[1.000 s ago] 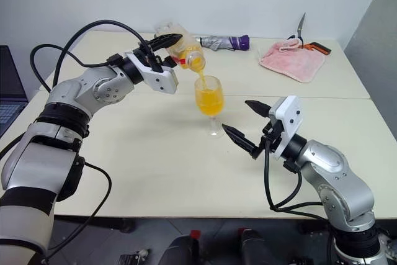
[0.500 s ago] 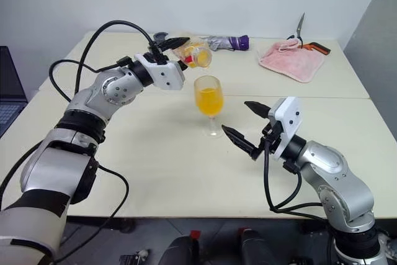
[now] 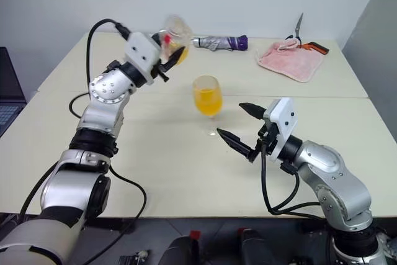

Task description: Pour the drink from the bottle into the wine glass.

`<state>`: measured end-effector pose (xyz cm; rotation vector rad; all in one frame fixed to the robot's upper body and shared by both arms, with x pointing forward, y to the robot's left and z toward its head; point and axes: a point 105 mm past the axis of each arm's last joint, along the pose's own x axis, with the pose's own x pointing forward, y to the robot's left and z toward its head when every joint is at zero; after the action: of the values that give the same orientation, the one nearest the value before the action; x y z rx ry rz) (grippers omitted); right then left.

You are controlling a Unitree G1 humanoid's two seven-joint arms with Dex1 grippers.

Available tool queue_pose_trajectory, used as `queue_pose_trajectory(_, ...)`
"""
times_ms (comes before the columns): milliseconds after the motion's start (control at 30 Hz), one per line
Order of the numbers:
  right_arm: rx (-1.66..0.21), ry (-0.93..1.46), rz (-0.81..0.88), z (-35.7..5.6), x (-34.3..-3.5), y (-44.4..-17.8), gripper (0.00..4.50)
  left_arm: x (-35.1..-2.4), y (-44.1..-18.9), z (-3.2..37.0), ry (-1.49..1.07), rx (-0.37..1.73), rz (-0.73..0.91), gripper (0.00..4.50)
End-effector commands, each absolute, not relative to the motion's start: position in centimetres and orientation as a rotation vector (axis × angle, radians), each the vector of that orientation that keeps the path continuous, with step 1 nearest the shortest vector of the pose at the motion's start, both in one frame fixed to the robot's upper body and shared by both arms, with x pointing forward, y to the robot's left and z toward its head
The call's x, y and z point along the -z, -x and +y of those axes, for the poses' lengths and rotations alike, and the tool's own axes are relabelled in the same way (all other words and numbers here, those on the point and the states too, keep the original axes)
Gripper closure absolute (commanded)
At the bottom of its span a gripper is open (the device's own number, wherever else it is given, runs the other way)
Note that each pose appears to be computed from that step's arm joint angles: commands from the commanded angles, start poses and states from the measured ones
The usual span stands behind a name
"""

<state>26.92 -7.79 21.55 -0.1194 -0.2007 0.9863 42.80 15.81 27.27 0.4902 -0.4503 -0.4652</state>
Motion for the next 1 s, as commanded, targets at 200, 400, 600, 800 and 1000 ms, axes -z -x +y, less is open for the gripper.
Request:
queue_pose_trajectory(200, -1.140, 0.189, -0.175, -5.7, -22.3, -25.5, 0.00, -24.3, -41.4, 23.6, -0.141, 0.282, -0.243, 2.81)
queue_pose_trajectory(400, -1.146, 0.223, -0.140, -5.0, -21.6, -26.1, 0.00, -21.1, -40.8, 26.0, -0.102, 0.223, -0.145, 2.81)
queue_pose_trajectory(600, -1.153, 0.245, -0.132, -5.0, -20.7, -26.4, 0.00, -19.0, -40.6, 27.1, -0.083, 0.210, -0.115, 2.81)
queue_pose_trajectory(800, -1.162, 0.250, -0.137, -5.0, -20.5, -26.3, 0.00, -18.0, -40.8, 27.2, -0.083, 0.211, -0.110, 2.81)
queue_pose_trajectory(1000, -1.167, 0.255, -0.141, -4.8, -20.7, -26.1, 0.00, -17.7, -40.8, 27.3, -0.054, 0.204, -0.123, 1.45)
